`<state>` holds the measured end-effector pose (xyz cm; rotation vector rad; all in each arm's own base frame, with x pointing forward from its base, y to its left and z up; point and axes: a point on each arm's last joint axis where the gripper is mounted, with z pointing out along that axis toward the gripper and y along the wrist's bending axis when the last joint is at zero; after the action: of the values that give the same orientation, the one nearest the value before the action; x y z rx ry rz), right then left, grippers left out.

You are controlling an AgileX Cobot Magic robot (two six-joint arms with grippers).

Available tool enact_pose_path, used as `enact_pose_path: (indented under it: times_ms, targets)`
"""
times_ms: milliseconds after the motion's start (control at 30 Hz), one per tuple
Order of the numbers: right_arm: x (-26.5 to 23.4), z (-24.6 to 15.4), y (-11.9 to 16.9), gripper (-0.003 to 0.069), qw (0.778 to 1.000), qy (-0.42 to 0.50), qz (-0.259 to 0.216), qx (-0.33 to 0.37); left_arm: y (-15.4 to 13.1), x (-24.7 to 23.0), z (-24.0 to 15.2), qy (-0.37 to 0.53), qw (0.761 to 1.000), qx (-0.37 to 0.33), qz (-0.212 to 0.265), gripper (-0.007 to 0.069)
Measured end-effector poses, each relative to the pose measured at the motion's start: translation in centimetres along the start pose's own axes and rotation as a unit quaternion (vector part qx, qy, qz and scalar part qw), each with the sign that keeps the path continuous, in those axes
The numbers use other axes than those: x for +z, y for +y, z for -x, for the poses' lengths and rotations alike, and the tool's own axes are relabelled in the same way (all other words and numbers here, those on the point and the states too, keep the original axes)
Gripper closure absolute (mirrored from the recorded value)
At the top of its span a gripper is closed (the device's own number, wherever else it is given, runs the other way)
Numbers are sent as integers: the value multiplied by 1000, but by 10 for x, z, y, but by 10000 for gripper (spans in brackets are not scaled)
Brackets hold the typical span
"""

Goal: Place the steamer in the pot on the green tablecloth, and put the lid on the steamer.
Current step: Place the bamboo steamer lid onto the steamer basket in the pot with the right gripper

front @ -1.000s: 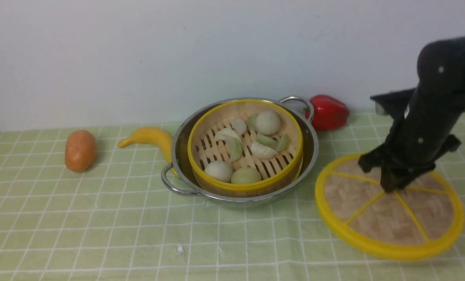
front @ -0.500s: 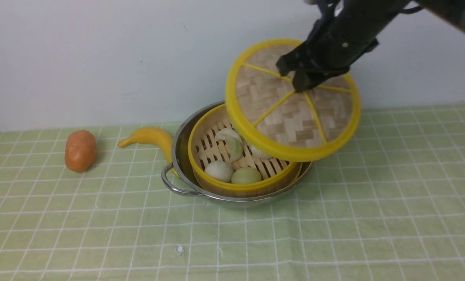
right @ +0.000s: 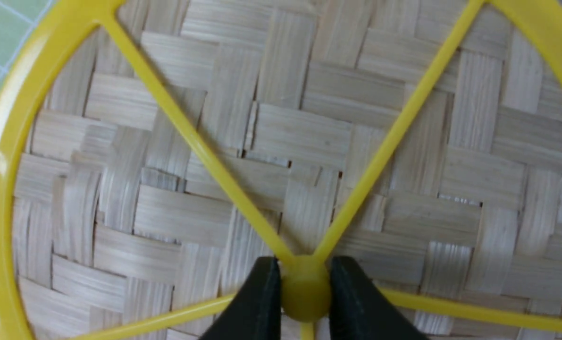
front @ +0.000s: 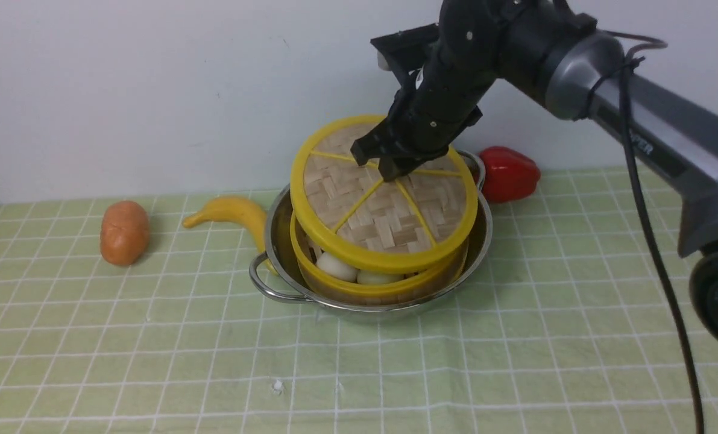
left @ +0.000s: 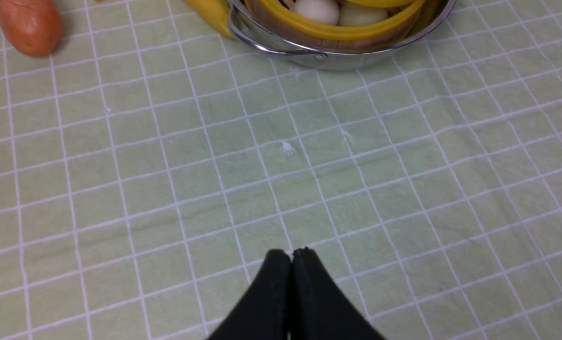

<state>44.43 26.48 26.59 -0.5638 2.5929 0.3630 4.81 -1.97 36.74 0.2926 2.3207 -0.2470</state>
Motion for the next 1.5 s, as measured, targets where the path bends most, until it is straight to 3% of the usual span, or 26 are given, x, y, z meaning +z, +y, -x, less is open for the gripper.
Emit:
enact_pose_path:
  times_ms: [1500]
  targets:
    - [34, -5, 2, 513, 999, 11, 37, -28, -2, 0, 0, 1, 1000, -3, -10, 623]
